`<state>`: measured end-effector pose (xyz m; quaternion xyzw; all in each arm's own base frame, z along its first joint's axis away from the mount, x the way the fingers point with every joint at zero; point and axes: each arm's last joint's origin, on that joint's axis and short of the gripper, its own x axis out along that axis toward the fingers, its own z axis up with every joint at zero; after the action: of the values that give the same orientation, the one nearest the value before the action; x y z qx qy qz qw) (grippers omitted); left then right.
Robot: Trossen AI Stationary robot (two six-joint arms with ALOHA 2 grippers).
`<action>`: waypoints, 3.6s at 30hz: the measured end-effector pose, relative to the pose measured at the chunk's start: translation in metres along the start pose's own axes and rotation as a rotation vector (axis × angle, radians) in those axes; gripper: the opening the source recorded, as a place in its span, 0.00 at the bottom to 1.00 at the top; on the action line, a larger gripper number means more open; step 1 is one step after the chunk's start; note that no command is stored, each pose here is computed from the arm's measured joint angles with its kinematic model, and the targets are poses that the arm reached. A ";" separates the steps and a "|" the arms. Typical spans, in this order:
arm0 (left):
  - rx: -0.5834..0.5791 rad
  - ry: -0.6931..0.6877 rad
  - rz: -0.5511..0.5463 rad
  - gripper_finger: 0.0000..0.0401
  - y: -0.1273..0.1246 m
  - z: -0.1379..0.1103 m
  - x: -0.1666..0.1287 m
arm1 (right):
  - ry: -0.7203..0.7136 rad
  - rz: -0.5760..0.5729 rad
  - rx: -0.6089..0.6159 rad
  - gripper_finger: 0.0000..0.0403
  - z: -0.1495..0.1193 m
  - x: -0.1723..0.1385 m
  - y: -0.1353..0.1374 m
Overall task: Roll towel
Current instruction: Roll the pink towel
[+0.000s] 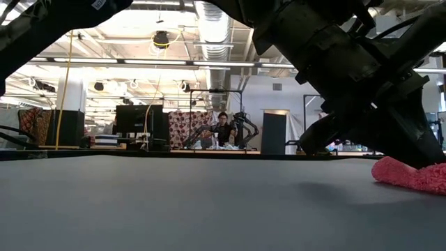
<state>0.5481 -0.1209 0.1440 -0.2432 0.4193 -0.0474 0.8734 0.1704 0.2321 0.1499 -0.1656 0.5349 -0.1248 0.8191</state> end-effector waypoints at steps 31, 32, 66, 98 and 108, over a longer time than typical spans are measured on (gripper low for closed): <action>-0.012 0.003 -0.015 0.00 -0.001 0.001 -0.001 | 0.013 0.061 0.050 0.63 -0.024 0.003 0.010; -0.014 0.003 -0.015 0.00 -0.001 0.001 -0.001 | 0.013 0.061 0.050 0.63 -0.024 0.003 0.010; 0.360 -0.111 -0.046 0.00 -0.068 0.007 -0.034 | 0.060 0.083 0.193 0.21 -0.035 0.018 0.008; 0.443 -0.137 0.167 0.54 -0.077 -0.033 0.001 | 0.062 0.110 0.314 0.20 -0.031 0.015 0.011; 0.475 -0.295 0.293 0.51 -0.091 -0.025 -0.008 | 0.064 0.113 0.315 0.20 -0.029 0.012 0.012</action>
<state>0.5356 -0.2082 0.1787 0.0261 0.2959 0.0182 0.9547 0.1487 0.2345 0.1242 -0.0007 0.5430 -0.1663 0.8231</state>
